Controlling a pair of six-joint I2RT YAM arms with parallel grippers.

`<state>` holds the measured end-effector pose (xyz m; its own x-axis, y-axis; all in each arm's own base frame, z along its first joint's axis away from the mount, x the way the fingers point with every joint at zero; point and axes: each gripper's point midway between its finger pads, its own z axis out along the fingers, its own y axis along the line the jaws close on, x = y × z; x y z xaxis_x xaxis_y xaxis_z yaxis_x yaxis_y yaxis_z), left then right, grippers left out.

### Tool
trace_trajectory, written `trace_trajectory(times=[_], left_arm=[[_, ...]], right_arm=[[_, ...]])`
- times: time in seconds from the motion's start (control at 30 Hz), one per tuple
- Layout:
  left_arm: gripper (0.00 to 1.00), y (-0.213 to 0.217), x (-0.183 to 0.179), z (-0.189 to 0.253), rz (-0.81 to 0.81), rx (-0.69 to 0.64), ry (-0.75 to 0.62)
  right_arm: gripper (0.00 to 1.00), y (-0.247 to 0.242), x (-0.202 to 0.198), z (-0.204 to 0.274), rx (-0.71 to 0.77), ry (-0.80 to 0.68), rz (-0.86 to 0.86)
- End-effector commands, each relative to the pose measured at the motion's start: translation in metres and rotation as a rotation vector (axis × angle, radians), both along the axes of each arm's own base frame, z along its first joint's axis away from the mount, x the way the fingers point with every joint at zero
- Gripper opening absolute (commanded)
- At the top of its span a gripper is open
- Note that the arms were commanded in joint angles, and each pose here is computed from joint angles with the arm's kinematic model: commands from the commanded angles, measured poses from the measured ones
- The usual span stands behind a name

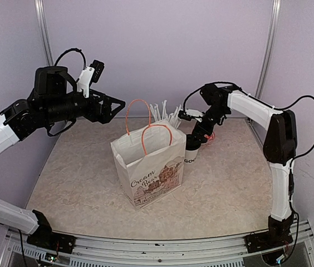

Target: Pack the takeout coffee

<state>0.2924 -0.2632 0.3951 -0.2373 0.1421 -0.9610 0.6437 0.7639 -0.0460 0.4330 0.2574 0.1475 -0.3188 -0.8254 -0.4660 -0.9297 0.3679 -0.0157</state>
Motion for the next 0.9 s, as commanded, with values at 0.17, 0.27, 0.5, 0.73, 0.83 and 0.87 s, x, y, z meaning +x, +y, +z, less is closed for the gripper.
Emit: trace_trajectory(times=[0.17, 0.27, 0.5, 0.73, 0.83, 0.87], left_arm=[[0.95, 0.005, 0.005, -0.006, 0.031, 0.007, 0.009], [0.94, 0.004, 0.005, -0.009, 0.03, 0.014, 0.016], [0.95, 0.003, 0.005, -0.011, 0.026, 0.014, 0.022], [0.95, 0.002, 0.005, -0.013, 0.023, 0.016, 0.025], [0.95, 0.0, 0.006, -0.014, 0.019, 0.018, 0.028], [0.95, 0.0, 0.006, -0.015, 0.017, 0.018, 0.03]], right_arm=[[0.88, 0.013, 0.0, -0.012, 0.008, 0.024, 0.024], [0.88, 0.017, -0.004, -0.015, 0.003, 0.03, 0.037], [0.9, 0.019, -0.008, -0.017, 0.007, 0.05, 0.044], [0.93, 0.024, -0.009, 0.011, 0.063, 0.009, 0.048], [0.95, 0.023, -0.012, 0.012, 0.063, 0.015, 0.049], [0.95, 0.022, -0.012, 0.01, 0.057, 0.02, 0.048]])
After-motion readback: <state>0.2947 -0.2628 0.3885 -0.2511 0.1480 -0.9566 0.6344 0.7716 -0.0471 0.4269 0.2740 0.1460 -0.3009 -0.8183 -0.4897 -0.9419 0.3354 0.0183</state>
